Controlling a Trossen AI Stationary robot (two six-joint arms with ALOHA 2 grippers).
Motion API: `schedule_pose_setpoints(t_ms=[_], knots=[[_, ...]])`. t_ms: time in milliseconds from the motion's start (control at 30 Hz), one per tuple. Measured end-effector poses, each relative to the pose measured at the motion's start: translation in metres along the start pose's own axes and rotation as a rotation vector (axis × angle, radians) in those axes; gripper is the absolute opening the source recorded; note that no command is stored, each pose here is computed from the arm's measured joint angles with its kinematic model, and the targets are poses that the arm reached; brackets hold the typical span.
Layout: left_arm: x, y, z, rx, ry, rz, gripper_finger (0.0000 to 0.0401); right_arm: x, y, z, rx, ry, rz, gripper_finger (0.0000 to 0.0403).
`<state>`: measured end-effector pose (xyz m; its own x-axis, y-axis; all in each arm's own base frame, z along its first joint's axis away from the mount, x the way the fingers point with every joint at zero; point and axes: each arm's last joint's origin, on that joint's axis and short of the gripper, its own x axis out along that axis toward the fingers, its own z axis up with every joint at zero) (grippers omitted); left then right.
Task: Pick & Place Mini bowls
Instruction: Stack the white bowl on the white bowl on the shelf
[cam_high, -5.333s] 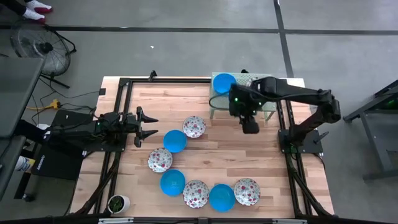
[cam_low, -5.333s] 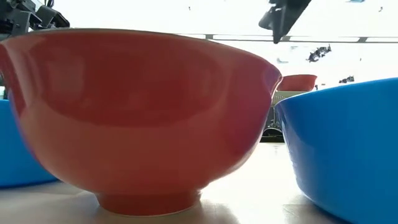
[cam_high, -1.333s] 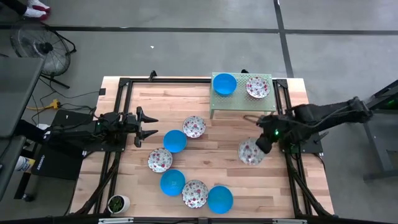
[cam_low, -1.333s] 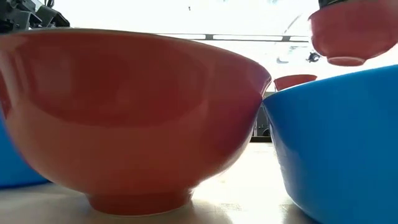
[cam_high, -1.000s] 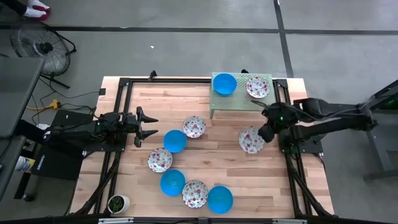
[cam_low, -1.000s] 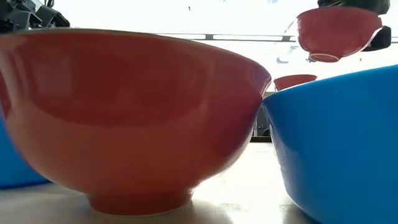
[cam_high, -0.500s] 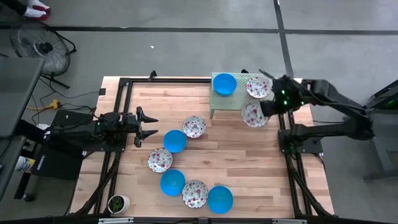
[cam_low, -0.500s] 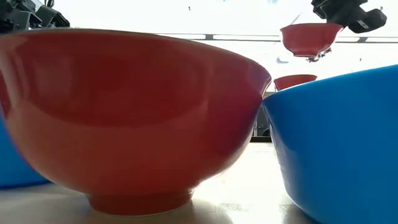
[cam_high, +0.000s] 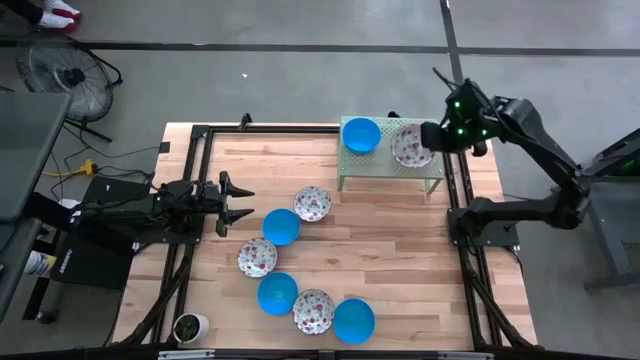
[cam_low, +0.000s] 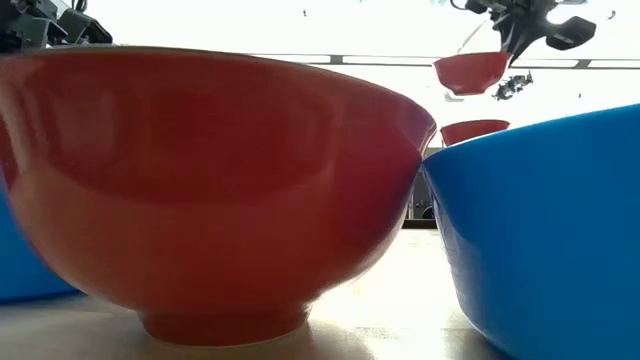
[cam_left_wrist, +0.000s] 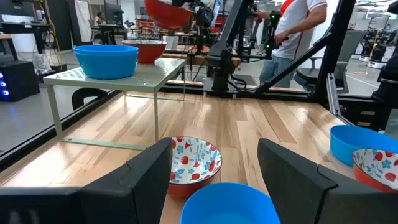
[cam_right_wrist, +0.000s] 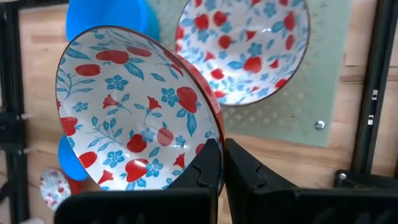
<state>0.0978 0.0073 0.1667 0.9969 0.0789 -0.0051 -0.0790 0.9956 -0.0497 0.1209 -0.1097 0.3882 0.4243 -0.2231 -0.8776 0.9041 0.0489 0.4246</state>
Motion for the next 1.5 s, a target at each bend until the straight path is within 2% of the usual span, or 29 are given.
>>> schedule_pose_setpoints(t_ms=[267,467,867,1100,1500], knots=[[0.0,0.0,0.0,0.0,-0.001,0.0,0.0232,-0.002,-0.019,0.02,0.122,-0.036,-0.015,0.0],[0.0,0.0,0.0,0.0,0.0,0.0,0.0232,0.003,-0.024,0.032,0.192,-0.049,-0.039,0.0],[0.0,0.0,0.0,0.0,0.0,0.0,0.0232,0.022,-0.026,0.05,0.254,-0.004,-0.103,0.0],[0.0,0.0,0.0,0.0,0.0,0.0,0.0232,0.036,-0.028,0.062,0.252,0.031,-0.139,0.0],[0.0,0.0,0.0,0.0,-0.001,0.0,0.0232,0.046,-0.027,0.068,0.24,0.063,-0.167,0.0]])
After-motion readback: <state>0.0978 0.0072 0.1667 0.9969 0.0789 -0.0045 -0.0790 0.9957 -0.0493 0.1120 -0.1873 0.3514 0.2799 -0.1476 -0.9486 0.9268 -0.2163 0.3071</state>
